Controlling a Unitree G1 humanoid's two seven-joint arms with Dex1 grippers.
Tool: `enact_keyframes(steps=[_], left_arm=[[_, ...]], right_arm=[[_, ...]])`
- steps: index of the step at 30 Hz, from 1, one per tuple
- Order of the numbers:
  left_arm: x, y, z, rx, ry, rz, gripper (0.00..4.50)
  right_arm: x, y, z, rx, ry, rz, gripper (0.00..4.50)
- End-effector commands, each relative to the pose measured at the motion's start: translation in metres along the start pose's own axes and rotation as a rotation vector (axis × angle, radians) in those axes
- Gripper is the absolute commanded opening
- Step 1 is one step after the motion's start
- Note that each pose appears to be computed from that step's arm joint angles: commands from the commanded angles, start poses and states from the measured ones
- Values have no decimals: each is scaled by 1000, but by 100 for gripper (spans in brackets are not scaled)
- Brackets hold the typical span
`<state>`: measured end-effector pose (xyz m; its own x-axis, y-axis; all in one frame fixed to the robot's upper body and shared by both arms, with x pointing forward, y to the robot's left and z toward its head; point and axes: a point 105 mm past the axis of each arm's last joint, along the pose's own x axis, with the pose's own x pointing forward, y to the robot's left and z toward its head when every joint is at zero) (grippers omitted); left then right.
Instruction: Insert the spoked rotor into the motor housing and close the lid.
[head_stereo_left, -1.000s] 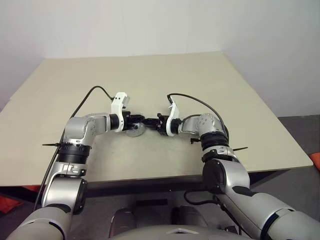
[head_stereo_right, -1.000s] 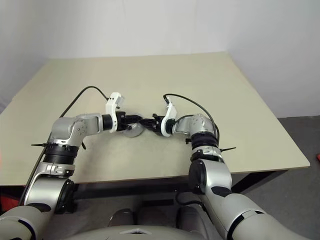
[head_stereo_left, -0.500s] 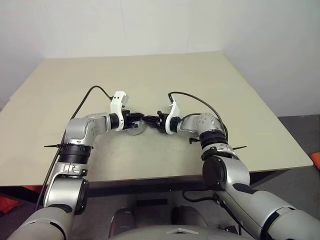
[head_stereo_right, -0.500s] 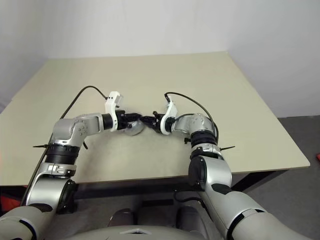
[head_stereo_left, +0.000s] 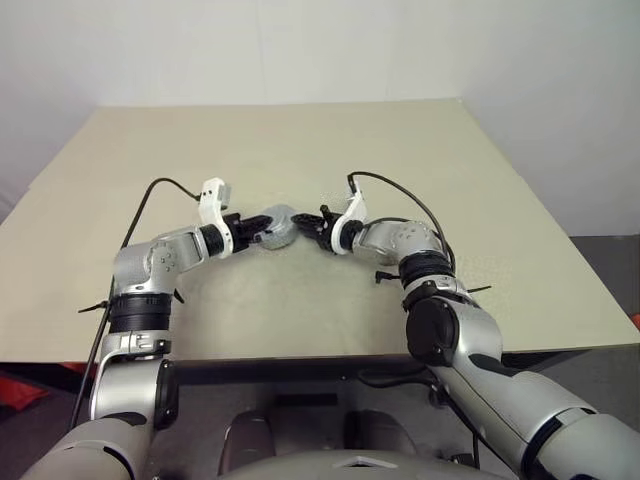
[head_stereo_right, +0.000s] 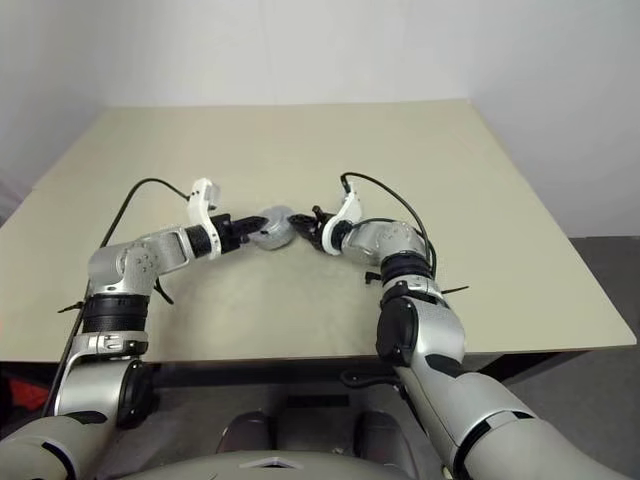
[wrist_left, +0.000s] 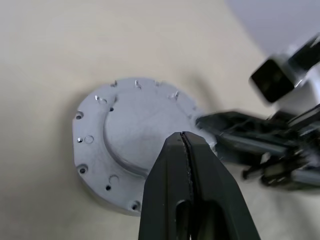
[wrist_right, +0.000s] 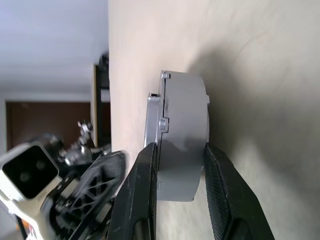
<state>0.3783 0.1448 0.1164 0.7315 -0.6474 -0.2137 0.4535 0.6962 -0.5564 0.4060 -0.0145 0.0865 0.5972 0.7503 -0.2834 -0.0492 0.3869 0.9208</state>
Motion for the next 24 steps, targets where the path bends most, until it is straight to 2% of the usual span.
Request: enact_keyframes(steps=[1,11,22,23,24], left_arm=[[-10,-5,21,-10,-111,-23,0],[-29,7,29,-128,-226,10,0],[-56,25,34,-283,-343,26,0],[-57,24,34,-290,-352,16,38],[-57,23,35,-298,-359,5,56]], right_arm=[[-2,40,27,23,-107,137,112],[-7,59,50,109,-204,220,112],[-20,81,60,101,-189,284,112],[-20,83,58,95,-175,289,112],[-20,85,56,87,-160,295,112]])
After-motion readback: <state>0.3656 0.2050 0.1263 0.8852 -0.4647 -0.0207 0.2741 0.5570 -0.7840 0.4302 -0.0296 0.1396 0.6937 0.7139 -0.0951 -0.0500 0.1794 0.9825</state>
